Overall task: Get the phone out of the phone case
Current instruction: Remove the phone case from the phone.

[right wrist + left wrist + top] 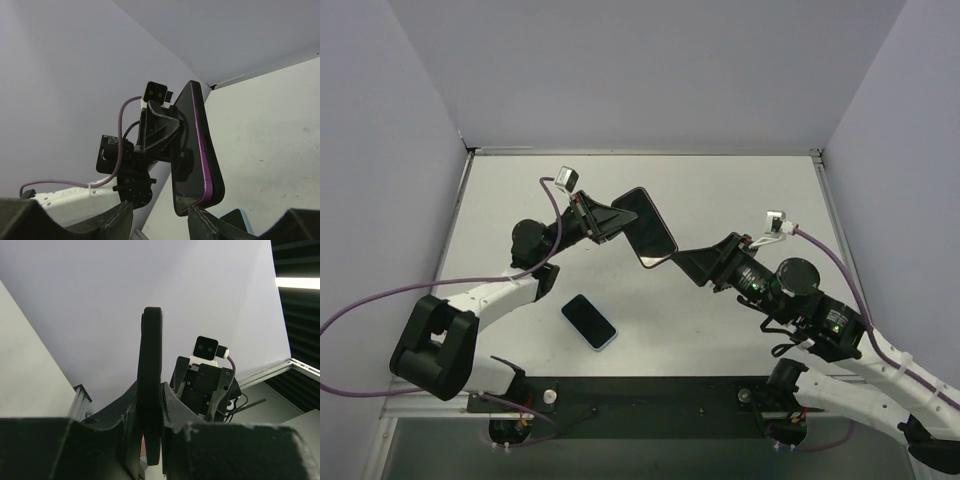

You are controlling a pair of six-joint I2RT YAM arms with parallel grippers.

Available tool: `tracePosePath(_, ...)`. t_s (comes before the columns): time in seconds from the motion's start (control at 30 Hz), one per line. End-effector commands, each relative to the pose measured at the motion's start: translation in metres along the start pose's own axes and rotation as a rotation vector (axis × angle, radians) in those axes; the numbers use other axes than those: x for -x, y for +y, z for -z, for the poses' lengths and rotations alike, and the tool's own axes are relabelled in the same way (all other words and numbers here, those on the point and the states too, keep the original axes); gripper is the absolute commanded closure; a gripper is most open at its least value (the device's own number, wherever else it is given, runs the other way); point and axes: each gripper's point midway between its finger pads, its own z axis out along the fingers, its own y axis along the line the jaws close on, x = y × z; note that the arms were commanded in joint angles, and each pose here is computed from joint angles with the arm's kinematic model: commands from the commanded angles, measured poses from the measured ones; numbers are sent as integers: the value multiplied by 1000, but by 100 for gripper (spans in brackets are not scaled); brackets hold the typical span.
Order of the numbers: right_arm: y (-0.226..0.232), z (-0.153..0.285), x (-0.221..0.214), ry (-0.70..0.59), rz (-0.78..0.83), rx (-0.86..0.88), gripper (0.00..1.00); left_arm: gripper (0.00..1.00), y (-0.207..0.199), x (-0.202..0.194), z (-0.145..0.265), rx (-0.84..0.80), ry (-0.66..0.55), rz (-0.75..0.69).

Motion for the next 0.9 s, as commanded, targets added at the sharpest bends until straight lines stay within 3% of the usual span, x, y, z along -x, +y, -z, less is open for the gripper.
tracePosePath(0.0, 19, -10, 15, -50, 25, 38, 52, 100, -36, 1, -2, -120, -3, -78)
tracePosePath(0.87, -14, -38, 17, -95, 19, -68, 51, 100, -70, -3, 4, -216, -12, -81)
